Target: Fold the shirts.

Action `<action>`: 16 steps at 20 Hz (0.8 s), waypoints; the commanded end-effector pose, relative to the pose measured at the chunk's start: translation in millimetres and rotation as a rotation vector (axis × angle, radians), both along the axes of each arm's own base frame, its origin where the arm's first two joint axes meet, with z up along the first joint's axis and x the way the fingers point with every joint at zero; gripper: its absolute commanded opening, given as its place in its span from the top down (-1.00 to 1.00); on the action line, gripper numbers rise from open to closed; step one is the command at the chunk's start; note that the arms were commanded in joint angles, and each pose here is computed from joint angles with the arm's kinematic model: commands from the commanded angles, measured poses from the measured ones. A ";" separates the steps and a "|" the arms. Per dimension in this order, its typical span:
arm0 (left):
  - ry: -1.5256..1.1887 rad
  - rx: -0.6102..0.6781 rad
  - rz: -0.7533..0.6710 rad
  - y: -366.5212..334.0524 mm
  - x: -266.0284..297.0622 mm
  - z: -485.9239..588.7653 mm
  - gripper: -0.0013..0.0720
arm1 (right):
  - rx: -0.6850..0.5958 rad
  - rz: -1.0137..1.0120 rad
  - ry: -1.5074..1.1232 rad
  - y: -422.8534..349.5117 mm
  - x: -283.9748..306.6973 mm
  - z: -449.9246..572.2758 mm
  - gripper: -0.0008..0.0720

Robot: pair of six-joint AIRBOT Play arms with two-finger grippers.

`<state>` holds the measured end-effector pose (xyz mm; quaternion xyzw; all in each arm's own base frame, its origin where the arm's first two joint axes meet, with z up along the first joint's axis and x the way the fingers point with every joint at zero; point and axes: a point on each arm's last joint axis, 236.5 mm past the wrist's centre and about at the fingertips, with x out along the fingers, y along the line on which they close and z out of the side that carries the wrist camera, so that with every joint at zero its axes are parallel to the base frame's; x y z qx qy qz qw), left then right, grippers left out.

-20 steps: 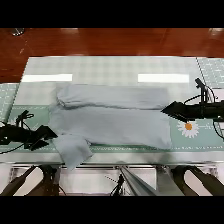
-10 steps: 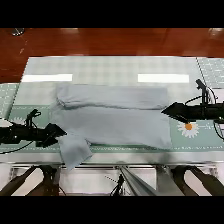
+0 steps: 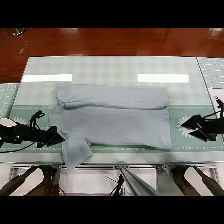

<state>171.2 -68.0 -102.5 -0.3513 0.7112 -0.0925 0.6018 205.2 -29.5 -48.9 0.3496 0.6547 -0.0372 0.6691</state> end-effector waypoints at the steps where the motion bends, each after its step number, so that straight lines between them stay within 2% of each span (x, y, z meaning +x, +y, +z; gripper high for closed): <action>1: 0.007 -0.020 -0.007 -3.7 -1.8 3.3 0.91 | 0.044 0.111 0.177 25.5 -49.0 -17.8 -0.73; 8: 0.006 -0.018 -0.050 -10.9 -4.8 3.0 0.91 | 0.058 0.344 0.309 62.3 -77.7 -39.8 -0.74; 16: 0.001 -0.012 -0.084 -16.1 -6.3 2.1 0.91 | 0.137 0.234 0.213 84.5 -38.1 -53.6 -0.74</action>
